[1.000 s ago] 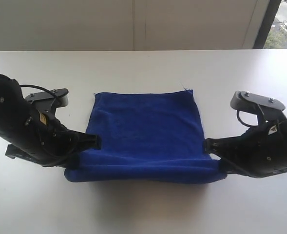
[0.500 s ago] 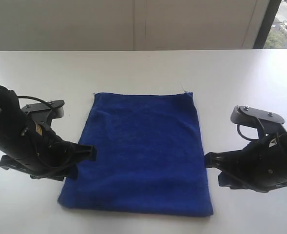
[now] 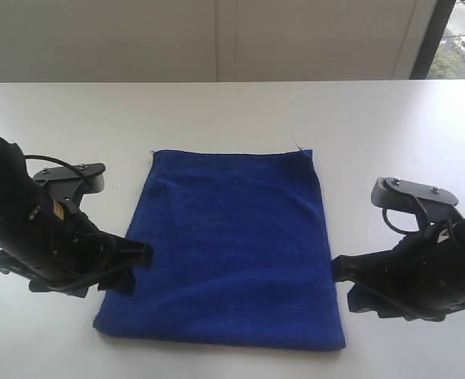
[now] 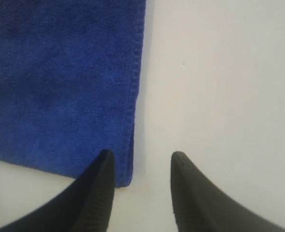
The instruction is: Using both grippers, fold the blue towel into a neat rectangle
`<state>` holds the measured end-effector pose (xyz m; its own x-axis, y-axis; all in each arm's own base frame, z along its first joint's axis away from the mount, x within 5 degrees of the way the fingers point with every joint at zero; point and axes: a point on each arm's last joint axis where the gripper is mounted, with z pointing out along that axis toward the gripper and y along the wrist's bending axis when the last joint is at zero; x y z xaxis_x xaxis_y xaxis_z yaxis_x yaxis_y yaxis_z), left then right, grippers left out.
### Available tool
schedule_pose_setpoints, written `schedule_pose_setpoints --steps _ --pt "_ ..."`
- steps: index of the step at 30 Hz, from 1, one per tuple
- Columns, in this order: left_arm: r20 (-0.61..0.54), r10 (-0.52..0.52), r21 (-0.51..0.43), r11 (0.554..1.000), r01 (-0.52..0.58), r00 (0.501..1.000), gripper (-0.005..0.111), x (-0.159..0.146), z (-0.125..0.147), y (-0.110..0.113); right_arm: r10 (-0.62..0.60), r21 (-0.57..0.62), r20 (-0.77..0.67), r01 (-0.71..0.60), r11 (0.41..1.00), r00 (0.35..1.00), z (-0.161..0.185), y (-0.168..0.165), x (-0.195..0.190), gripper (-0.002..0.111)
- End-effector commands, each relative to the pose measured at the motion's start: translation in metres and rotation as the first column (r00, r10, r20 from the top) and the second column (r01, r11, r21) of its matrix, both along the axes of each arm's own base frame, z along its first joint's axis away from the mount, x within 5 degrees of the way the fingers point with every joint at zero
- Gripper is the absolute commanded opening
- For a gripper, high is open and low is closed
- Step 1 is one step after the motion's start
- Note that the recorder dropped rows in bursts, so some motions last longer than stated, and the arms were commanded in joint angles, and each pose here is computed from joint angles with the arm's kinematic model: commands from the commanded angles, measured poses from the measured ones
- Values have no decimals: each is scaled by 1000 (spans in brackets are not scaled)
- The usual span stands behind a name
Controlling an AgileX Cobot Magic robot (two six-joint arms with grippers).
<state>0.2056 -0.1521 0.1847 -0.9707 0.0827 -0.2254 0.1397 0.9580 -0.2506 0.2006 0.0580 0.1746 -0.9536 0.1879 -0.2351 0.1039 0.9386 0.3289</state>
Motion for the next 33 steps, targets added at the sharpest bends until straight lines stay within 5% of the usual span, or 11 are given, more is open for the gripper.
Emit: schedule_pose_setpoints --steps 1,6,10,11,15,16,21,27,33 --pt "-47 -49 25 998 50 998 64 -8 0 2 36 26 -20 -35 999 999 2 3 -4 37" --pt "17 -270 55 962 268 963 61 -11 1 -4 202 24 -9 -202 979 979 2 8 -9 37" --pt "46 -542 114 837 535 839 58 -17 5 -12 349 -3 19 -349 937 937 5 15 -10 37" --pt "62 -653 147 754 640 755 58 -16 7 -13 455 -36 60 -454 890 888 9 21 -8 37" --pt "91 -808 211 587 782 582 58 -15 9 -14 693 -169 156 -672 721 704 18 27 -2 37" --pt "97 -861 239 506 829 499 58 -15 9 -14 797 -248 175 -757 604 578 18 27 -1 37" --pt "95 -975 329 223 918 203 58 -15 9 -14 958 -404 156 -870 282 239 13 39 -6 39" --pt "88 -986 348 163 923 141 58 -13 4 -15 994 -490 49 -865 107 95 -6 47 -12 43" --pt "49 -991 317 137 939 128 58 -11 -10 -17 996 -508 34 -856 92 86 -14 45 -17 43"
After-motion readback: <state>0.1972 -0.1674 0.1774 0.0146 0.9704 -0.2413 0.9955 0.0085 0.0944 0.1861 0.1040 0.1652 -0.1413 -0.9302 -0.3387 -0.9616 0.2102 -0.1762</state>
